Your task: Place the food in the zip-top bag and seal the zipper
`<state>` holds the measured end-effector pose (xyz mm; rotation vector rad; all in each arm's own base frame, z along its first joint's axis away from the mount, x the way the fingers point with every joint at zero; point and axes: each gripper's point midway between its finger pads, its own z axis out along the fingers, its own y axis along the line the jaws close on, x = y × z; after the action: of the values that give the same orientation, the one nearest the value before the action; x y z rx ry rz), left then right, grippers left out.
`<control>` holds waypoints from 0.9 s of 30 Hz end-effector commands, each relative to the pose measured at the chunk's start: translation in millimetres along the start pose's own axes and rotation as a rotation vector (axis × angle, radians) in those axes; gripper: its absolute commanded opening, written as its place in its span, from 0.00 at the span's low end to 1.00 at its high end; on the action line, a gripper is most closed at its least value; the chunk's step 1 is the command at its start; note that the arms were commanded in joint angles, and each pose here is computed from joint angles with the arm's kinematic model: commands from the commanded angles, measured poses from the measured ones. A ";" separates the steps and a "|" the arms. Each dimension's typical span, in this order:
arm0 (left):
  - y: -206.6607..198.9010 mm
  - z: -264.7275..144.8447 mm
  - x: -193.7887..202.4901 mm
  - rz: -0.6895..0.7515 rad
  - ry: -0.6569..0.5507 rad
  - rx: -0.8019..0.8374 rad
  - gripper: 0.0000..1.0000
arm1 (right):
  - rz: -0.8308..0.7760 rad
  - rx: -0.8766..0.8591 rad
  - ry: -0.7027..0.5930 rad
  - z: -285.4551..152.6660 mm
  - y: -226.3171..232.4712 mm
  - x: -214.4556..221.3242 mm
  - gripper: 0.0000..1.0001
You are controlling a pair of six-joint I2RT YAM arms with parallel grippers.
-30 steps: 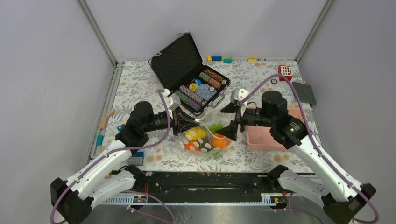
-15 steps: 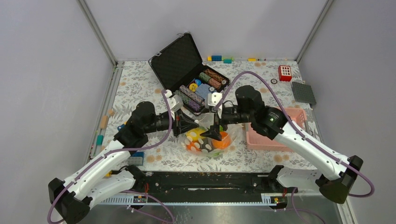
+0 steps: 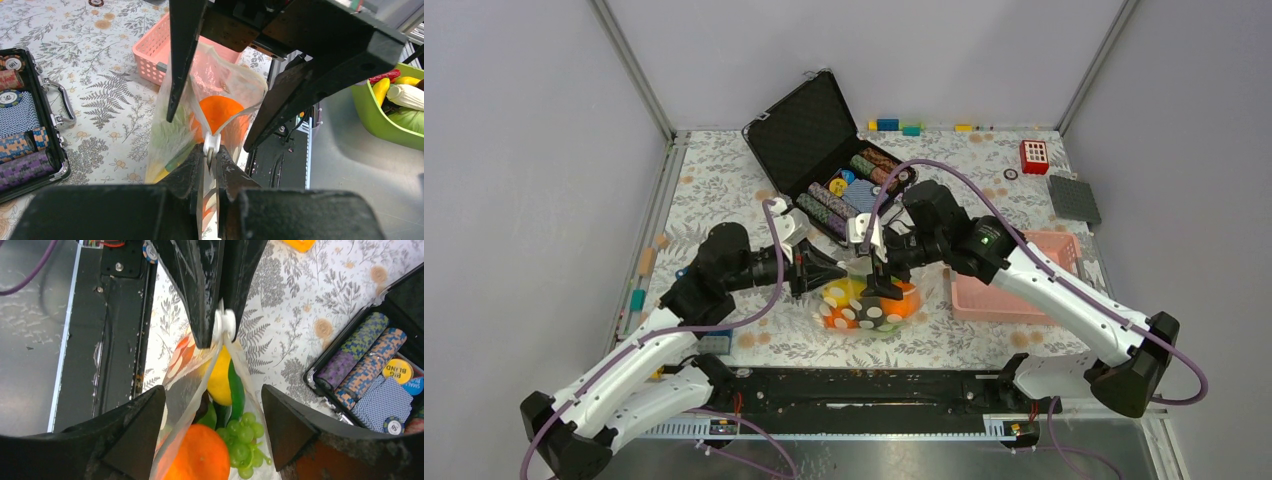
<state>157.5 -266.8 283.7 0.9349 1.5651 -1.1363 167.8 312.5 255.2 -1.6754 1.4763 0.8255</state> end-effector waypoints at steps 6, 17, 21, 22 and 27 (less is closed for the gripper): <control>-25.2 -5.9 -15.1 0.127 -0.053 0.128 0.00 | -0.081 0.042 0.092 -19.8 -1.1 8.3 0.52; -33.2 -10.4 -9.1 0.160 -0.060 0.168 0.00 | -0.106 -0.047 0.041 -29.1 23.6 1.1 0.00; -38.6 -13.4 3.6 0.193 -0.059 0.209 0.64 | -0.090 -0.051 0.015 -28.8 26.3 -2.9 0.00; -39.6 -13.4 4.5 0.208 -0.073 0.218 0.79 | -0.087 -0.048 0.005 -28.7 26.6 -4.0 0.00; -23.5 -7.6 6.9 0.190 -0.110 0.140 0.94 | -0.039 -0.014 -0.038 -28.3 27.0 -7.0 0.00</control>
<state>122.2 -262.5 268.9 1.1130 1.3807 -1.1866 143.9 282.9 249.4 -1.7753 1.4772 0.7946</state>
